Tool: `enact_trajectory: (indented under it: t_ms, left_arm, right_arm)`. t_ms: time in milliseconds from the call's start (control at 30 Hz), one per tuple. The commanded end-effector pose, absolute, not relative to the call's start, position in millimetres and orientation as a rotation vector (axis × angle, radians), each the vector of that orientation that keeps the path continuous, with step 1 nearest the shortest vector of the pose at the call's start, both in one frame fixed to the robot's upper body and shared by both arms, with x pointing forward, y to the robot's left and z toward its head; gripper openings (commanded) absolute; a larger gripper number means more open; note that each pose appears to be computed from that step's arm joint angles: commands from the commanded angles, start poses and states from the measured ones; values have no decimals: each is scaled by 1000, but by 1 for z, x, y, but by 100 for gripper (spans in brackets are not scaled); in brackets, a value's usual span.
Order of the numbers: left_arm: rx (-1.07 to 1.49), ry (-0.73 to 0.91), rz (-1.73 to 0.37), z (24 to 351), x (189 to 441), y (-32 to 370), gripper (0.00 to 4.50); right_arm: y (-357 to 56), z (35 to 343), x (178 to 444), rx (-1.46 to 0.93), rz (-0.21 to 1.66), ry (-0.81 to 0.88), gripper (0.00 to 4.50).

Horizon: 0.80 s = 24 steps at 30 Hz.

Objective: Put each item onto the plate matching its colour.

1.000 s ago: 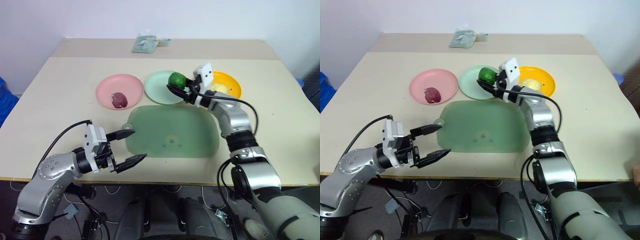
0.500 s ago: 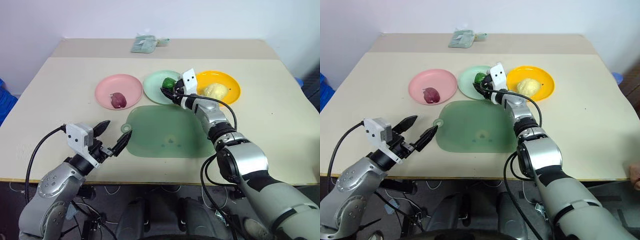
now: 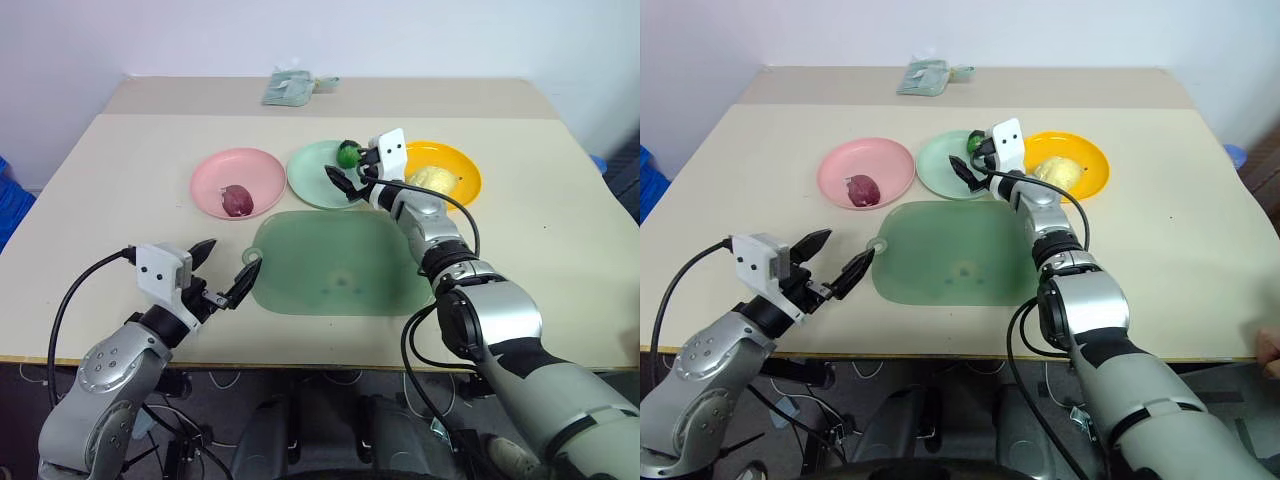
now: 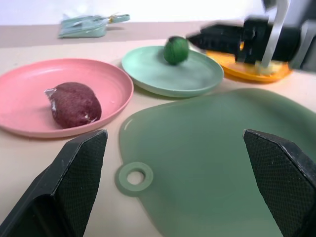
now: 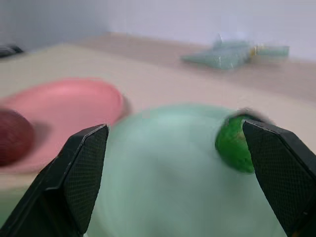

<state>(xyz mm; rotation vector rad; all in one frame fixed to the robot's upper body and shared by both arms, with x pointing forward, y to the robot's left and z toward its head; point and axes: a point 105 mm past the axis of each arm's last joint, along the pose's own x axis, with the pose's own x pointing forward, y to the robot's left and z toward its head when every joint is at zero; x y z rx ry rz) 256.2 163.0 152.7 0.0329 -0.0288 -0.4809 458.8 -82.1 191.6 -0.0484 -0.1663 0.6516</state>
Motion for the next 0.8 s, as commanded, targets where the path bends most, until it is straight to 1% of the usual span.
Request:
enact_trajectory:
  t_ms: [33, 100, 167, 233, 367, 467, 533, 667, 800]
  left_arm:
    - [83, -43, -532, 152, 261, 155, 450]
    - [103, -35, -573, 149, 264, 151, 450]
    - [118, -43, -603, 150, 266, 149, 450]
    - [125, -50, -627, 150, 267, 149, 450]
    - [156, -75, -729, 151, 262, 152, 450]
    - [162, -90, -798, 153, 256, 155, 450]
    - [180, -93, -837, 153, 250, 160, 450]
    - [194, -77, -874, 150, 242, 173, 450]
    - [179, -27, -890, 142, 238, 179, 450]
  right_arm:
    - [-105, 212, 435, -104, 746, -311, 440]
    - [-119, 202, 409, -127, 800, -302, 440]
    - [-133, 189, 380, -146, 820, -258, 440]
    - [-141, 181, 358, -156, 827, -212, 440]
    - [-170, 155, 304, -148, 810, -47, 440]
    - [-187, 145, 283, -160, 760, 27, 440]
    - [-200, 144, 275, -165, 707, 52, 440]
    - [-213, 147, 270, -180, 642, 56, 440]
    - [-221, 151, 268, -196, 605, 45, 440]
